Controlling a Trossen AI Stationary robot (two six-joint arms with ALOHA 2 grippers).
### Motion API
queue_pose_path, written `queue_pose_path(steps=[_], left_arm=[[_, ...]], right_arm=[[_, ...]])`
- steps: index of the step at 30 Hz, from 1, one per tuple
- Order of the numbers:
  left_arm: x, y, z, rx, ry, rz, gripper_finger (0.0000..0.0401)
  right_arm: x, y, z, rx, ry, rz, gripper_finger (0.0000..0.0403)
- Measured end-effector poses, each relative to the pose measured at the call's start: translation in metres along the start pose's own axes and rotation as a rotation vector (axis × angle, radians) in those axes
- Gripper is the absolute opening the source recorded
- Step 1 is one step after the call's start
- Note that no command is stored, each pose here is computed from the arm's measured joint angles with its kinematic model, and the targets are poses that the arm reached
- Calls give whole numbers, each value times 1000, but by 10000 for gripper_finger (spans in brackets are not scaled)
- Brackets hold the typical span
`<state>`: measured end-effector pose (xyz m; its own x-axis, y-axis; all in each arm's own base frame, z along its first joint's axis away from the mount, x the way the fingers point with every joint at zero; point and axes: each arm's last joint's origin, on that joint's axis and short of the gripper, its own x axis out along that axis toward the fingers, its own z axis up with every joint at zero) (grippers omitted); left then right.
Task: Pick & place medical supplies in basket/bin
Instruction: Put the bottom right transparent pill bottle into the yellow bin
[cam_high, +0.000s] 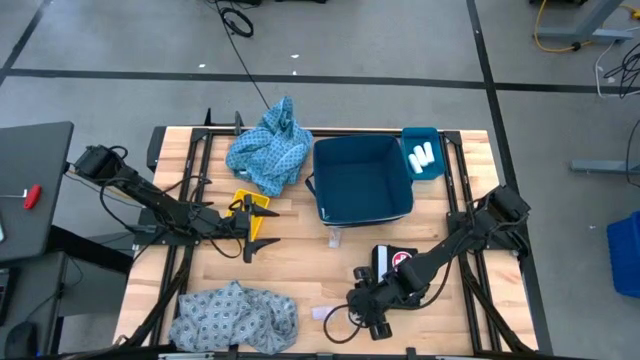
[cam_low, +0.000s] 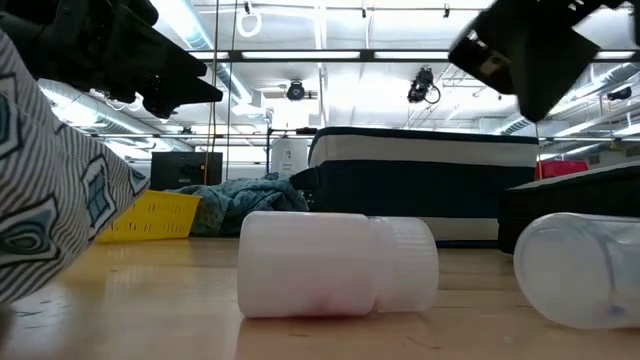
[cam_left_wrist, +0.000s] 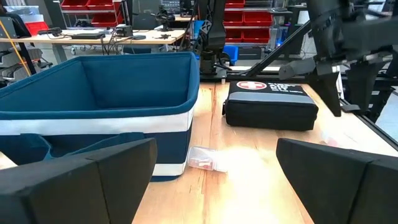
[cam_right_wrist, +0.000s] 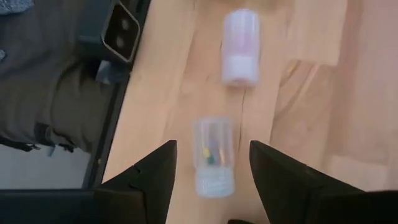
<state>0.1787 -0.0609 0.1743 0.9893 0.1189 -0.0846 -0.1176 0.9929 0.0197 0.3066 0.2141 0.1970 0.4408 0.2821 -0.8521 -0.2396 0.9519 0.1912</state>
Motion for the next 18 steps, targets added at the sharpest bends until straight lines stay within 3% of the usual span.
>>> queue_pose_path(steps=[9, 18], left_arm=[[0, 0, -1, 3, 5, 0, 334], [0, 0, -1, 2, 5, 0, 334]], right_arm=[[31, 2, -13, 17, 101, -4, 211], [34, 2, -14, 17, 108, 0, 211]])
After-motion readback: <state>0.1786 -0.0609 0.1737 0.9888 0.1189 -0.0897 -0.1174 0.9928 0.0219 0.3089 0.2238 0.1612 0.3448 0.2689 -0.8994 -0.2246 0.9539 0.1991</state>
